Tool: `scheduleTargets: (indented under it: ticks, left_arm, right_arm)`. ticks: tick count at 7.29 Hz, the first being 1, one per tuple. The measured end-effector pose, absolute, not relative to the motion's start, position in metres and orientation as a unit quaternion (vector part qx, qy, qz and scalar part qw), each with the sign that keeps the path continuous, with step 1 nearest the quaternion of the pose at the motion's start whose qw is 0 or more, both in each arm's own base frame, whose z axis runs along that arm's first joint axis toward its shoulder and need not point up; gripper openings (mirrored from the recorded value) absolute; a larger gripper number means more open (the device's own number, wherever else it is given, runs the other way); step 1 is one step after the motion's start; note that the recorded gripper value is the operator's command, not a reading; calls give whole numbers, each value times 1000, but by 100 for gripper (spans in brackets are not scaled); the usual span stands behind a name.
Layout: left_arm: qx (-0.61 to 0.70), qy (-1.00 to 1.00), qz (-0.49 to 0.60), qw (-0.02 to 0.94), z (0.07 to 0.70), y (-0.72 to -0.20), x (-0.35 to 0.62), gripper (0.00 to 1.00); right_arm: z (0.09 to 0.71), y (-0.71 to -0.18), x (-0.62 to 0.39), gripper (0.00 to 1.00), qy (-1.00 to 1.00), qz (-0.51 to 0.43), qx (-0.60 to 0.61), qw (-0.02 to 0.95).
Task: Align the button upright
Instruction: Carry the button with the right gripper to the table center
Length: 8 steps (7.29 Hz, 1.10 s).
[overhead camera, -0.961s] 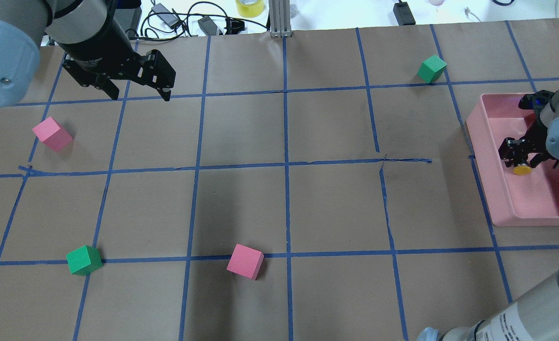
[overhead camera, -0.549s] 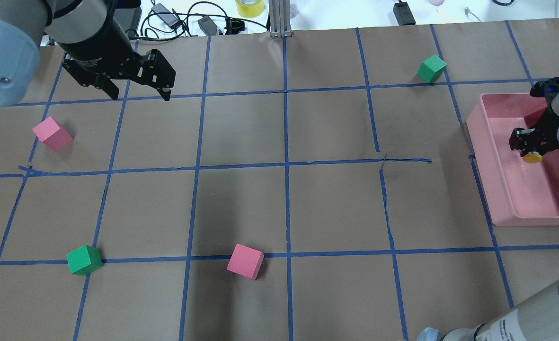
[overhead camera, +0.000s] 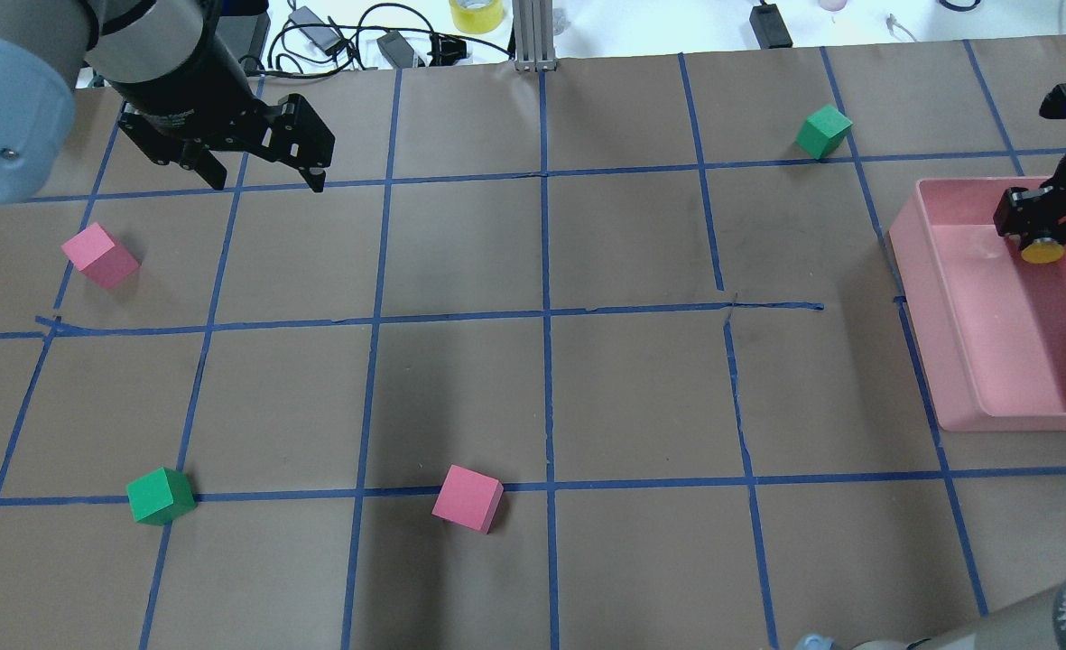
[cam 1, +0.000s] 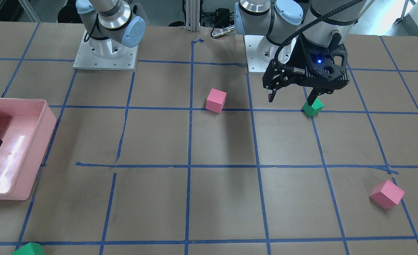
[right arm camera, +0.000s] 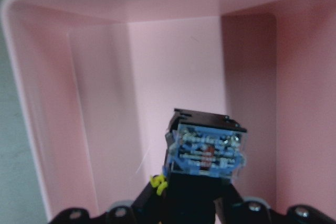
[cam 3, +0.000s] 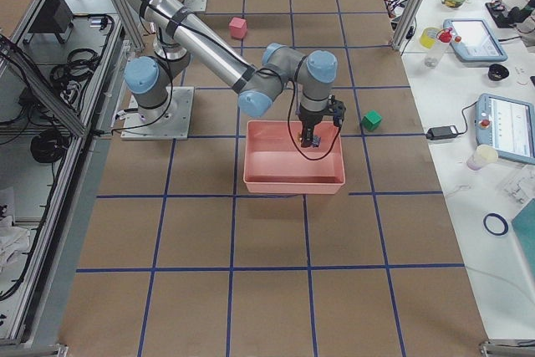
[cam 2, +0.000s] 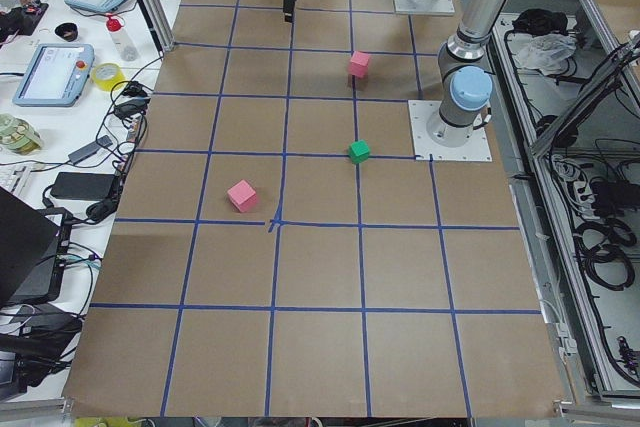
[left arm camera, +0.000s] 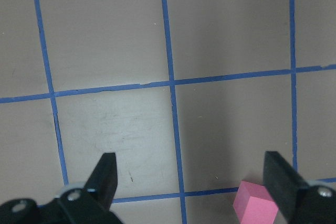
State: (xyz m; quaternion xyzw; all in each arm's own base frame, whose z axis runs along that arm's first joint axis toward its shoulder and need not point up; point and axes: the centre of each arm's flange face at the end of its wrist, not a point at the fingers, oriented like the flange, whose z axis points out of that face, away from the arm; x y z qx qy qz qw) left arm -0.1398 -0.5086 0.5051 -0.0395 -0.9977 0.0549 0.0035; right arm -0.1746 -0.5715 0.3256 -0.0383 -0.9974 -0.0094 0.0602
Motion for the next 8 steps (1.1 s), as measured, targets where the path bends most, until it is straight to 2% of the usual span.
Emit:
scheduleTargets:
  ticks: [2, 4, 6, 8]
  left_arm:
    - [-40, -998, 56, 4, 506, -508, -140, 100]
    - [-39, -998, 56, 4, 506, -508, -140, 100]
    - [-39, -998, 55, 4, 506, -508, -140, 100]
    - [-40, -998, 56, 4, 506, -508, -140, 100]
  right_arm:
    - [356, -599, -97, 0, -998, 4, -6, 62]
    - [350, -615, 32, 0, -998, 18, 13, 52]
    - [304, -625, 153, 0, -999, 29, 23, 35]
    - [244, -634, 232, 0, -999, 41, 36, 5]
